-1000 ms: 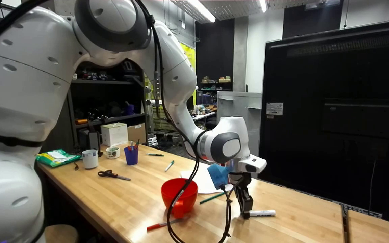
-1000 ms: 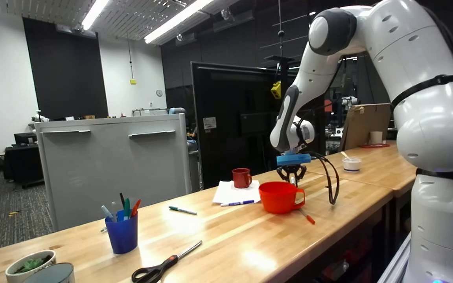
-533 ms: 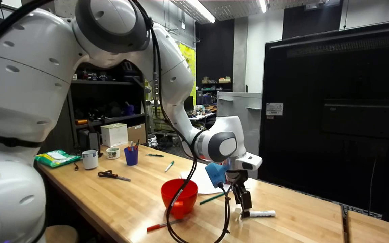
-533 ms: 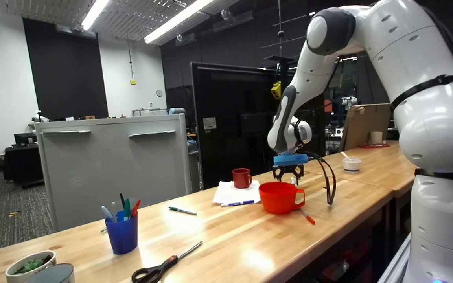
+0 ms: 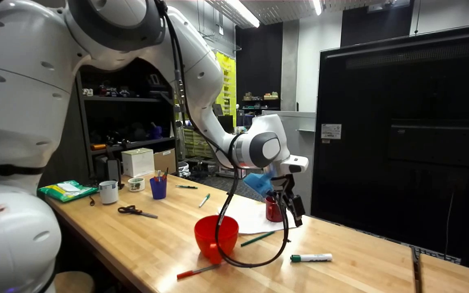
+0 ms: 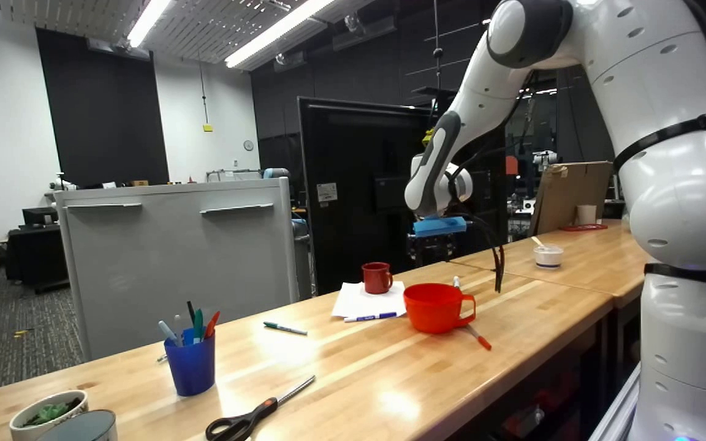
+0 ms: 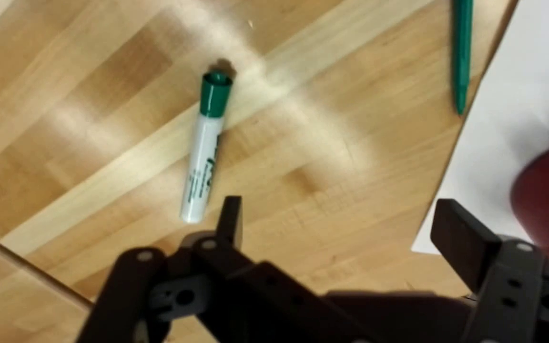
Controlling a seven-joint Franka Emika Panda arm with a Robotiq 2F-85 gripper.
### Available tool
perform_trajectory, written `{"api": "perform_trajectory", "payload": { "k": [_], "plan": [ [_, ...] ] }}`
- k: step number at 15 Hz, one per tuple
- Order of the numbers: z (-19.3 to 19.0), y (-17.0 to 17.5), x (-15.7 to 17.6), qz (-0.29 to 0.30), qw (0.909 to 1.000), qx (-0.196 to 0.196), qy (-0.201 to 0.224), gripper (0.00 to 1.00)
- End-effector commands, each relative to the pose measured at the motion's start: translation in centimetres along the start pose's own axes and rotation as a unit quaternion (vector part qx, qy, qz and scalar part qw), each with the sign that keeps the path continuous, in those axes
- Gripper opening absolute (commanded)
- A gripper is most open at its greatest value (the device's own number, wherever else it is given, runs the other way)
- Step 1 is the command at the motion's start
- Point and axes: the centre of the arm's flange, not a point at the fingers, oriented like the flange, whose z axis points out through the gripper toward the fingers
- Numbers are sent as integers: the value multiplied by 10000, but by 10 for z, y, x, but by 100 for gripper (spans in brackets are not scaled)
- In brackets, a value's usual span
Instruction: Move the green marker to the right
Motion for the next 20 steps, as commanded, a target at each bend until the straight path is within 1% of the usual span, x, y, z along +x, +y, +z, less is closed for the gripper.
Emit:
{"api": "perform_trajectory", "payload": {
  "k": [1,3,4,7,9,13,14,15,16,20],
  "plan": [
    [-72,-7,21,-575,9981,205,84,100],
    [-110,-17,37,-1035,9938,374,129,100],
    [-131,-25,45,-1319,9901,473,101,100],
    [-175,-49,62,-2092,9745,805,-84,100],
    [-192,-61,71,-2469,9613,1168,-352,100],
    [-197,-69,98,-3226,9268,1738,-825,100],
    [-200,-65,64,-2926,9408,1596,-615,100],
    [-200,-64,71,-3056,9349,1673,-681,100],
    [-197,-64,76,-3110,9324,1700,-709,100],
    [-188,-66,82,-3179,9298,1697,-755,100]
  ]
}}
